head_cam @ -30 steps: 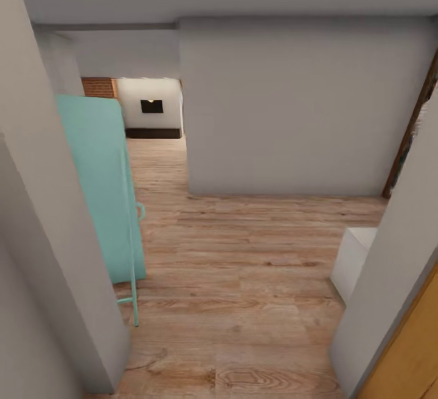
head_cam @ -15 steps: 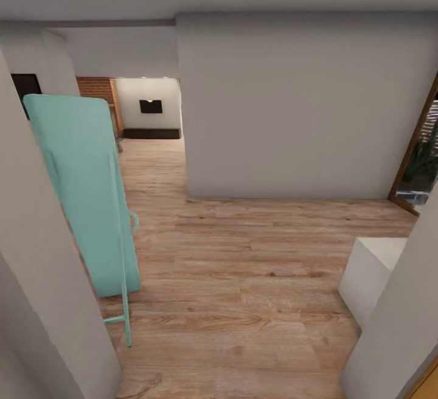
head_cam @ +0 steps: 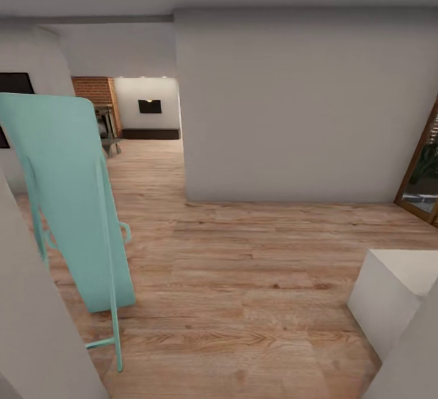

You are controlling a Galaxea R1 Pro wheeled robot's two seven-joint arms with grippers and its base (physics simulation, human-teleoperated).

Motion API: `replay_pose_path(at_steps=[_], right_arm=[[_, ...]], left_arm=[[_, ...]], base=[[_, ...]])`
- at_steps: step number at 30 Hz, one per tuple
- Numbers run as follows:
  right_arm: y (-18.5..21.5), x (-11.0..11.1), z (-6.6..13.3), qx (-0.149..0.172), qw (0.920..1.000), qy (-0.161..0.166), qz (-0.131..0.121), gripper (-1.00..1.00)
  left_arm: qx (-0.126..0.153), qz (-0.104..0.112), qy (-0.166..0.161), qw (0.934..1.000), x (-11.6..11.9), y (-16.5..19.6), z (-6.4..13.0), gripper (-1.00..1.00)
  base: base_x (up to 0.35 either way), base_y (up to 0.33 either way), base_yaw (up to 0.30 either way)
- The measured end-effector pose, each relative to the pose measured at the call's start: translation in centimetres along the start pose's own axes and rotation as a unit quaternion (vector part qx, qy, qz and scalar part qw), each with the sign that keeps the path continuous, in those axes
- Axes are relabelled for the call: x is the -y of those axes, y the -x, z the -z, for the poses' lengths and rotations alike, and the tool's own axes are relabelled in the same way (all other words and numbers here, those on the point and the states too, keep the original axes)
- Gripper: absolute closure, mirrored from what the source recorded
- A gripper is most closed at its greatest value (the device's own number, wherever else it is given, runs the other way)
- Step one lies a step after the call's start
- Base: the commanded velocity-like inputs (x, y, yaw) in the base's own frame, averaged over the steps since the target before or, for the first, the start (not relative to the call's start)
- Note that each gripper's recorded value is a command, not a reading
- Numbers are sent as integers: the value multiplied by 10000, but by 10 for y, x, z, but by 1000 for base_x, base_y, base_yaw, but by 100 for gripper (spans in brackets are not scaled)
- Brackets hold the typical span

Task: Move the two storage containers from the living room to the garage. In the garage, place one container on the floor and stack the other container on top of it (either order is fine).

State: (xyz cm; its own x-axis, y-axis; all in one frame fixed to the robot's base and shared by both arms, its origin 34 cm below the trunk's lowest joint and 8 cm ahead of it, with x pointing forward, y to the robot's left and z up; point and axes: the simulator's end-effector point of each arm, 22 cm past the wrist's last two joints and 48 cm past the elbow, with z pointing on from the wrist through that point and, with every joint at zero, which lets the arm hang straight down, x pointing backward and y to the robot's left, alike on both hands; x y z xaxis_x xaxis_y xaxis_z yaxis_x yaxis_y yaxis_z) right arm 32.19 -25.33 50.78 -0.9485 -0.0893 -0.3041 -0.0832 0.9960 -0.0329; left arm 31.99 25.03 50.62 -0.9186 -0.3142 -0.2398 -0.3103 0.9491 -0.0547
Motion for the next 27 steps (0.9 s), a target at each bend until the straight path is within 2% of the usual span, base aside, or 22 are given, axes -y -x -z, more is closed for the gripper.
replay_pose_path(at_steps=[27], right_arm=[[0,1,0,0,10000,-3,1,-100]], left_arm=[[45,0,27,10000,-1,2,0,-100]], base=[[322,0,0]])
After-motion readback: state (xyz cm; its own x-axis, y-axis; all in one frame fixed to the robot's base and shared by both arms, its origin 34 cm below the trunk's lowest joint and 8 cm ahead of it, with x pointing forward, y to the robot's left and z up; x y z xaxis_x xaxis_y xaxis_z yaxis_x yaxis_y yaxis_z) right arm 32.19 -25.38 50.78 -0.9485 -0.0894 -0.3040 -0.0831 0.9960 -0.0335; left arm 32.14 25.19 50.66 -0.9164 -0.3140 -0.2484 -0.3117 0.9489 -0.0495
